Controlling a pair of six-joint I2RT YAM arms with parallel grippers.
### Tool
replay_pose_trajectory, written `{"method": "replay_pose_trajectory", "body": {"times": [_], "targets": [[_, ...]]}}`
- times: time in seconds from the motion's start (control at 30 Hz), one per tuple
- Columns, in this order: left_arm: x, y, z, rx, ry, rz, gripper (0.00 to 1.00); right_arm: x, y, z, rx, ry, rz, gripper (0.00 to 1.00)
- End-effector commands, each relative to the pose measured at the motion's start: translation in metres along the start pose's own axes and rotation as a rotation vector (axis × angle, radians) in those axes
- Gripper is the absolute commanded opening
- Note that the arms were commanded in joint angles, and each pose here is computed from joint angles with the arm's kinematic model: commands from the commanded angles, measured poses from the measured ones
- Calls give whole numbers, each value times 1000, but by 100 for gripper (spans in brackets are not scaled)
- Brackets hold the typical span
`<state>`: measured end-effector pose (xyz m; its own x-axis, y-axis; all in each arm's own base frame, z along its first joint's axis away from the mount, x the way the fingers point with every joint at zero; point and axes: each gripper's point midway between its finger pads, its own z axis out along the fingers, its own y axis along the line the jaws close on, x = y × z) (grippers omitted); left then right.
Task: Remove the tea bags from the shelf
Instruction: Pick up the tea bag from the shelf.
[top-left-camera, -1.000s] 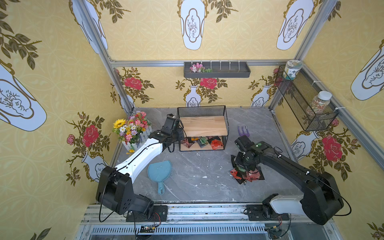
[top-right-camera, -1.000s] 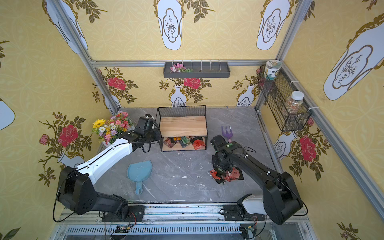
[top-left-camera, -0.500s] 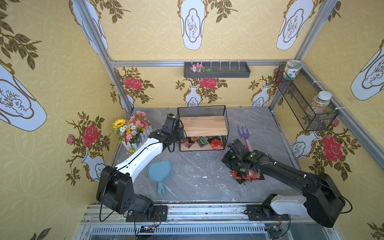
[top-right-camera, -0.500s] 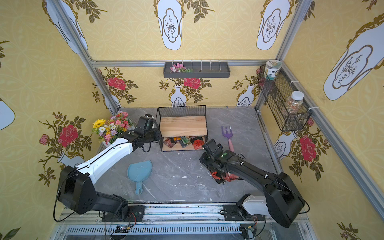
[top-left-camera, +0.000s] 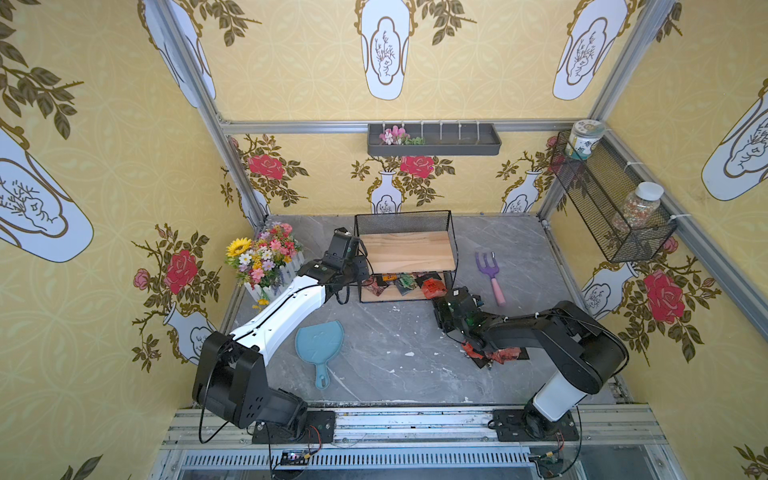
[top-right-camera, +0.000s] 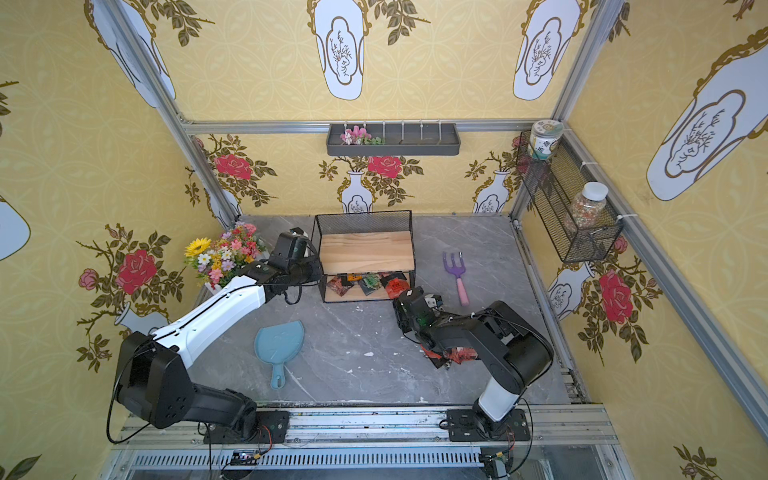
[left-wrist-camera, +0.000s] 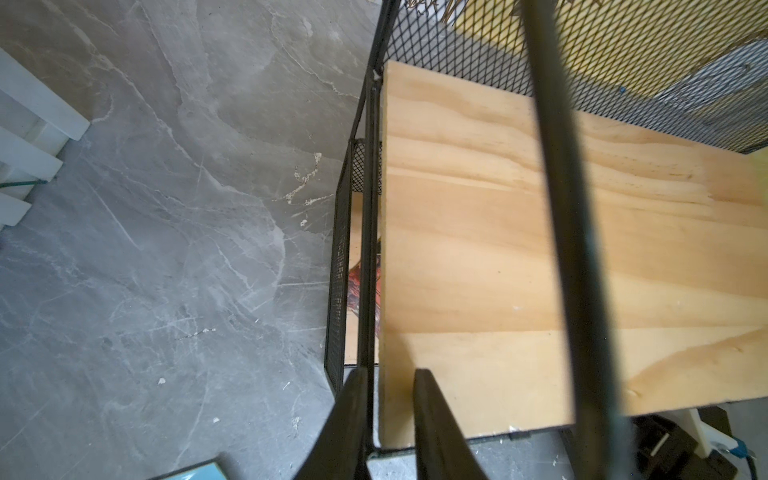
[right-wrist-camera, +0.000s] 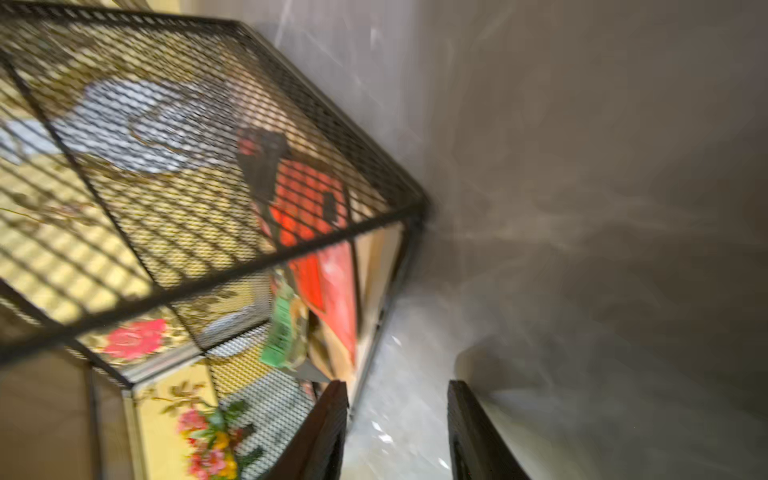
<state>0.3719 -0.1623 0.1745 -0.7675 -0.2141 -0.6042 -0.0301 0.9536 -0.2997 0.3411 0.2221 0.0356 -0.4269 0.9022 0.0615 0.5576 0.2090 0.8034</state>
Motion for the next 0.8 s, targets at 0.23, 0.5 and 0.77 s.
{"method": "replay_pose_trajectory", "body": {"times": [0.23,0.5,0.77], "targets": [[12,-2,3,15,56,13,25,3,22,10,-116,41,75,43],[12,-2,3,15,57,13,24,-5,19,19,-116,35,101,38],[13,-2,3,15,58,14,25,-5,21,25,-117,39,121,31]]}}
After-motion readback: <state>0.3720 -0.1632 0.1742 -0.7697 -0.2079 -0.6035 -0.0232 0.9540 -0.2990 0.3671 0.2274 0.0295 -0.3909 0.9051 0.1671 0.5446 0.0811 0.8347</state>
